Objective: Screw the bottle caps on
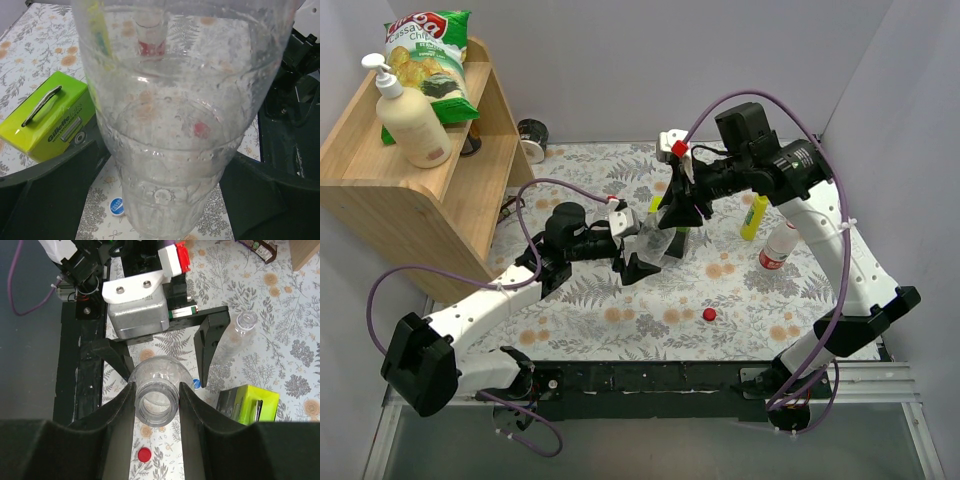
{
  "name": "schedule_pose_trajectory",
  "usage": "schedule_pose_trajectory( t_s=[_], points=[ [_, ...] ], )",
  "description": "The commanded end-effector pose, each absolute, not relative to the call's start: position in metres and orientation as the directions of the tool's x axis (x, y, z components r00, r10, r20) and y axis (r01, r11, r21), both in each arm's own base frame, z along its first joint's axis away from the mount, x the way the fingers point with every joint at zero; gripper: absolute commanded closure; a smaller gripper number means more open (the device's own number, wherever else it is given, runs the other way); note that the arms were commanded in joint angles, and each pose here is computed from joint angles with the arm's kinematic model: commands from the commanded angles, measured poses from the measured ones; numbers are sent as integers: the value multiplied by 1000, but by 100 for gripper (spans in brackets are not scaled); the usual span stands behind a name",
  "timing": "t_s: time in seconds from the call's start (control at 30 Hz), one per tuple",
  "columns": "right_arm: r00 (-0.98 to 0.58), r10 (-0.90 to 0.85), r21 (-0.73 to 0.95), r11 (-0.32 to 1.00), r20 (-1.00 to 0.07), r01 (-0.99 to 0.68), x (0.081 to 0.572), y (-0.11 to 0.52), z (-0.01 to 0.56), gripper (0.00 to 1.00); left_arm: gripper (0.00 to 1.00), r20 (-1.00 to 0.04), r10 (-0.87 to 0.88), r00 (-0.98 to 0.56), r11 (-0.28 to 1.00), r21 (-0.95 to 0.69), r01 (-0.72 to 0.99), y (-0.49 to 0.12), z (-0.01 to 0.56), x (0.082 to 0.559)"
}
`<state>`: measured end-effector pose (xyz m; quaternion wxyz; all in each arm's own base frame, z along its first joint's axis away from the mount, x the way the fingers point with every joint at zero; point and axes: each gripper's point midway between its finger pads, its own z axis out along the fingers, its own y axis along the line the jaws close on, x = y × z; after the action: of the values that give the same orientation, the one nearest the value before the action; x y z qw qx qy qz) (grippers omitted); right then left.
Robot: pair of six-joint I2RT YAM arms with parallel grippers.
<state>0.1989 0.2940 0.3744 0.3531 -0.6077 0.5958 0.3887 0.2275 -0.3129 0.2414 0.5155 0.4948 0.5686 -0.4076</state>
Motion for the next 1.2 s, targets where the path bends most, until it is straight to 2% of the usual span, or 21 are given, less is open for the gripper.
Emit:
schedule_pose_trajectory(
  t_s=[0.0,0.5,0.67,0.87,1.07,1.17],
  points=[
    [38,-370,-13,-70,-928,-997,198,303,402,99,2,-992,125,25,142,43,989,-318,245,222],
    [20,-400,11,-76,-916,-997,201,305,388,99,2,-993,116,24,142,40,989,-323,242,228],
    [33,-405,-1,-79,-914,-997,204,310,388,99,6,-993,115,19,120,33,992,-328,242,229],
    [51,-427,-15,-87,-903,-996,204,317,382,99,15,-993,117,31,105,43,994,-330,243,230],
    [51,-440,-19,-77,-897,-997,205,318,379,99,34,-993,120,18,107,31,994,-329,242,229],
    [61,-436,-36,-65,-898,-997,207,317,384,99,36,-992,126,11,113,25,993,-328,240,228]
  ],
)
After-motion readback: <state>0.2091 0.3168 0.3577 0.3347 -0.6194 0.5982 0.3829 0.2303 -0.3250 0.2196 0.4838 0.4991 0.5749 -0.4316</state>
